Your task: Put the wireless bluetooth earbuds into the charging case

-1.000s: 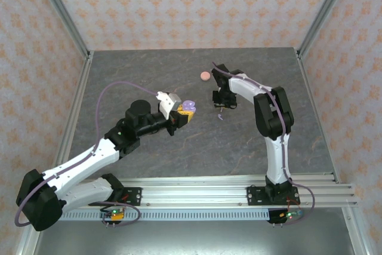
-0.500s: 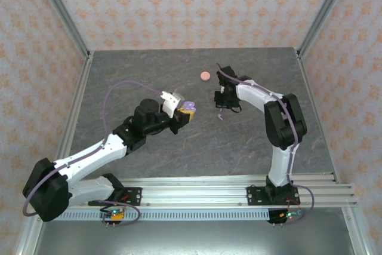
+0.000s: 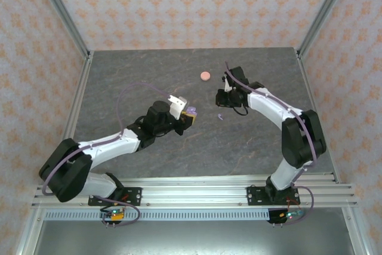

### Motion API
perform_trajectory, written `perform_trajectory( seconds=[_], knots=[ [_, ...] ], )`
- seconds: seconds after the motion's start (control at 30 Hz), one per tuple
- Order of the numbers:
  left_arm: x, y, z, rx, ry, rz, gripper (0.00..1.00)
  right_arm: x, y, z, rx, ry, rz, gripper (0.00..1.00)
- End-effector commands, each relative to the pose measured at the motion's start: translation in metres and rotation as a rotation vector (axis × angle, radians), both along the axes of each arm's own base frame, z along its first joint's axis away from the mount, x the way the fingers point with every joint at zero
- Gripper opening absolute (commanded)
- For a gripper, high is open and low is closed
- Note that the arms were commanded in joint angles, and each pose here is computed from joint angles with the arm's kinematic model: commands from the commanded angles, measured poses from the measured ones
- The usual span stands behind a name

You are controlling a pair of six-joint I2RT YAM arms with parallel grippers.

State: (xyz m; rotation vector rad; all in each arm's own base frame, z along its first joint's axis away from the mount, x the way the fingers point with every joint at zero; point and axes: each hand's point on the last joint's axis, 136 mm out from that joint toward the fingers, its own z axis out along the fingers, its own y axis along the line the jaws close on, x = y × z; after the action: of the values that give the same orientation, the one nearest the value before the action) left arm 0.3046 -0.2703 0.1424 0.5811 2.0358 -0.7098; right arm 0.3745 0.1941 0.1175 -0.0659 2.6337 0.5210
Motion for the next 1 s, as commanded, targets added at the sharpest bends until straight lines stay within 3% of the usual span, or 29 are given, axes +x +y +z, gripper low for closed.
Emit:
perform_trajectory(
  seconds=[0.0, 0.43, 0.97],
  knots=[
    [0.007, -0.014, 0.018, -0.092, -0.082, -0.021, 0.00, -0.002, 0.008, 0.028, 0.073, -0.087, 0.041, 0.19],
    [0.014, -0.044, 0.017, -0.237, -0.050, -0.098, 0.00, -0.024, 0.025, 0.095, 0.259, -0.270, 0.116, 0.20],
    [0.027, -0.069, 0.043, -0.355, -0.008, -0.133, 0.00, -0.037, 0.039, 0.121, 0.347, -0.323, 0.169, 0.20]
  ],
)
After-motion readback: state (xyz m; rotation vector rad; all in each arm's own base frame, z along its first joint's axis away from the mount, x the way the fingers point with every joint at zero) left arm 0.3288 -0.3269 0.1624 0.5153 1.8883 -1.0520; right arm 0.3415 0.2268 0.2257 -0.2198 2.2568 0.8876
